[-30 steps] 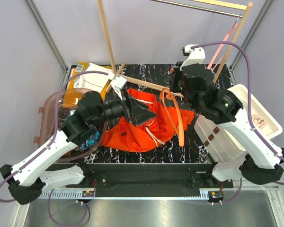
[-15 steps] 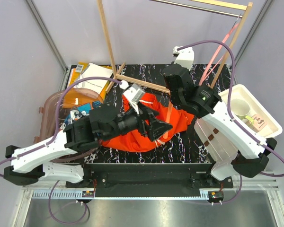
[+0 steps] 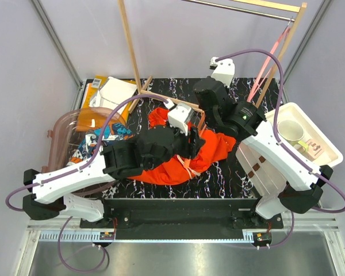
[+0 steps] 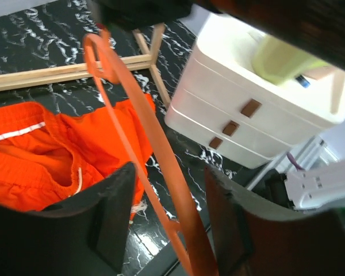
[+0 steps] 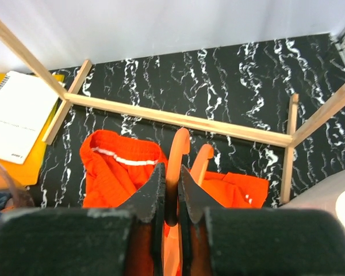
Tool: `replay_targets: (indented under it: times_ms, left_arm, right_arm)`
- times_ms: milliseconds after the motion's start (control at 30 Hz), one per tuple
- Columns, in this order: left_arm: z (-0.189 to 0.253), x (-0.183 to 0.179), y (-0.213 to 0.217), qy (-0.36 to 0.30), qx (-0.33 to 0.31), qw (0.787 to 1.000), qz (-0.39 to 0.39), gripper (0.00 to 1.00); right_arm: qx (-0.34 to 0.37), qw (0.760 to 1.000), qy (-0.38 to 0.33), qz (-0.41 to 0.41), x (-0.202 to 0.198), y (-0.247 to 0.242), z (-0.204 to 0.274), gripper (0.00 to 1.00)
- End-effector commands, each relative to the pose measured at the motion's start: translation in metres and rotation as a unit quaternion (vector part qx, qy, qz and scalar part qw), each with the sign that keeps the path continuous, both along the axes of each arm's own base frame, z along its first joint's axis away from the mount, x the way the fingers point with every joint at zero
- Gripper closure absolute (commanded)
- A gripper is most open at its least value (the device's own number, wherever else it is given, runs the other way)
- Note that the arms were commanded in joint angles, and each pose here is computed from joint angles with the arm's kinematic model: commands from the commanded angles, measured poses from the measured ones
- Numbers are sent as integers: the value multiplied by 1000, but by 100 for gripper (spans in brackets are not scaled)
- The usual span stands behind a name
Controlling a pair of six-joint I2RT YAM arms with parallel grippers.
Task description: Remove the shorts from the hanger
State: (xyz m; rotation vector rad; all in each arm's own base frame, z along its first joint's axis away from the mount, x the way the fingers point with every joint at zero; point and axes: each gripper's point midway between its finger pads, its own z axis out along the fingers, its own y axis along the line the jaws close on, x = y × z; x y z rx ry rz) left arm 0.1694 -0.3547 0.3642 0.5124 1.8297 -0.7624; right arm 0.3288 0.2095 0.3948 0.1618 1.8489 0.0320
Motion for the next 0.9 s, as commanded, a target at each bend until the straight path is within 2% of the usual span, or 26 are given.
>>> replay_targets:
  times_ms: [0, 33, 100, 167, 200, 267, 333, 400, 433, 467, 567, 600, 667, 700, 767, 867]
  left_arm:
    - [12, 23, 9, 8, -22, 999, 35, 58]
    - [9, 24, 9, 10, -19, 999, 36, 60]
    - [2, 29, 12, 14, -14, 999, 42, 71]
    - [-2, 33, 14, 16, -7, 999, 45, 74]
    - [-5, 35, 17, 18, -4, 999, 49, 81]
    - [-10, 35, 19, 21, 1, 999, 48, 87]
    - [-11, 37, 23, 22, 1, 998, 53, 100]
    - [-12, 38, 32, 25, -2, 998, 63, 100]
    - [-12, 39, 35, 31, -8, 997, 70, 100]
    - [-15, 42, 39, 37, -11, 997, 74, 100]
    - [-11, 42, 49, 52, -43, 995, 76, 100]
    - [-3, 40, 54, 48, -59, 994, 72, 100]
    - [4, 41, 62, 48, -82, 993, 72, 100]
    - [6, 41, 64, 50, -89, 992, 71, 100]
    - [14, 44, 70, 49, -115, 990, 64, 100]
    - [27, 51, 79, 51, -155, 985, 62, 100]
  right_arm:
    - [65, 997, 1, 29, -12, 9, 17, 100]
    - [70, 997, 4, 35, -14, 9, 17, 100]
    - [83, 995, 11, 52, -17, 16, 17, 100]
    - [91, 994, 14, 62, -21, 17, 20, 100]
    - [99, 992, 17, 70, -23, 19, 21, 100]
    - [111, 991, 15, 77, -27, 19, 27, 100]
    - [122, 989, 13, 87, -32, 18, 32, 100]
    - [129, 986, 12, 104, -36, 20, 37, 99]
    - [133, 985, 11, 114, -40, 20, 41, 95]
    - [135, 983, 14, 126, -43, 23, 41, 83]
    - [140, 978, 12, 157, -53, 24, 45, 56]
    - [142, 976, 9, 167, -55, 25, 48, 39]
    - [145, 972, 3, 185, -64, 21, 51, 22]
    - [150, 970, -3, 192, -67, 20, 56, 9]
    - [161, 965, -12, 206, -78, 13, 64, 2]
    - [174, 963, -29, 203, -89, -3, 75, 0]
